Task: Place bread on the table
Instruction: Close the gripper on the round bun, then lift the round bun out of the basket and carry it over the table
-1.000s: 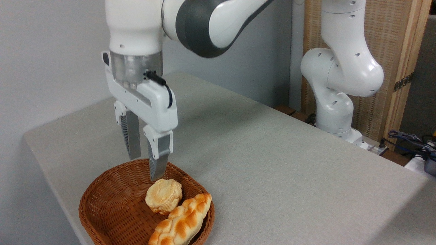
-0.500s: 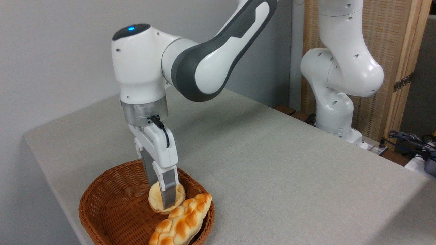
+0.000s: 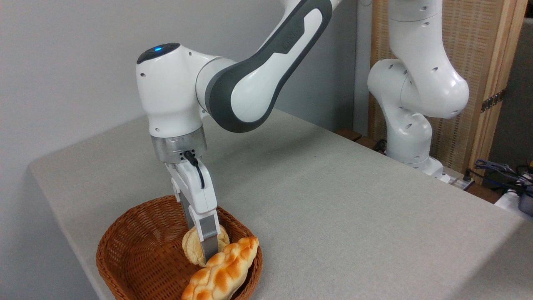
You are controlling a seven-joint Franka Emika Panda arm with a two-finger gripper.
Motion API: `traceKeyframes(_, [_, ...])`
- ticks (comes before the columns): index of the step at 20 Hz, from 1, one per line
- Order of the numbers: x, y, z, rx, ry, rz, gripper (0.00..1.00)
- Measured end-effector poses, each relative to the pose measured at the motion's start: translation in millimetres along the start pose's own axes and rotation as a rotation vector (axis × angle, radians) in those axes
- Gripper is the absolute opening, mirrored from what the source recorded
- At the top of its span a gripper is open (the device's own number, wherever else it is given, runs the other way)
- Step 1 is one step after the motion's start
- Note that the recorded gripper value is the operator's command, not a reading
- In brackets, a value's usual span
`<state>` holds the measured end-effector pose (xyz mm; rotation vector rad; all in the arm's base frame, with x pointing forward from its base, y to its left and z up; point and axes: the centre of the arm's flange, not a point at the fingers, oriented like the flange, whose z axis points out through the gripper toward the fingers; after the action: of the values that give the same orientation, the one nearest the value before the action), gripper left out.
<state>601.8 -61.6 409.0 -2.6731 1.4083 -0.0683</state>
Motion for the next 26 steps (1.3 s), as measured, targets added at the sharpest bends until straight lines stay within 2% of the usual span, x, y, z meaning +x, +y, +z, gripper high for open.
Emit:
traceKeyframes(5, [-2,-3,-2,-0.020,0.026,-0.032,0.27])
traceKeyframes(12, [-2,-13,-21,-0.086,0.095,-0.113,0.29])
traceKeyframes(15, [-3,-24,-69,-0.171,0.131,-0.158,0.42])
traceKeyframes(17, [-6,-21,-115,-0.200,0.138,-0.151,0.58])
traceKeyframes(18, [-10,-13,-139,-0.211,0.133,-0.140,0.72])
traceKeyframes(19, [-15,-2,-156,-0.226,0.119,-0.127,1.00])
traceKeyframes(22, [-20,39,-176,-0.273,0.069,-0.077,1.00])
traceKeyframes(26, [-5,85,-147,-0.321,0.007,-0.011,1.00])
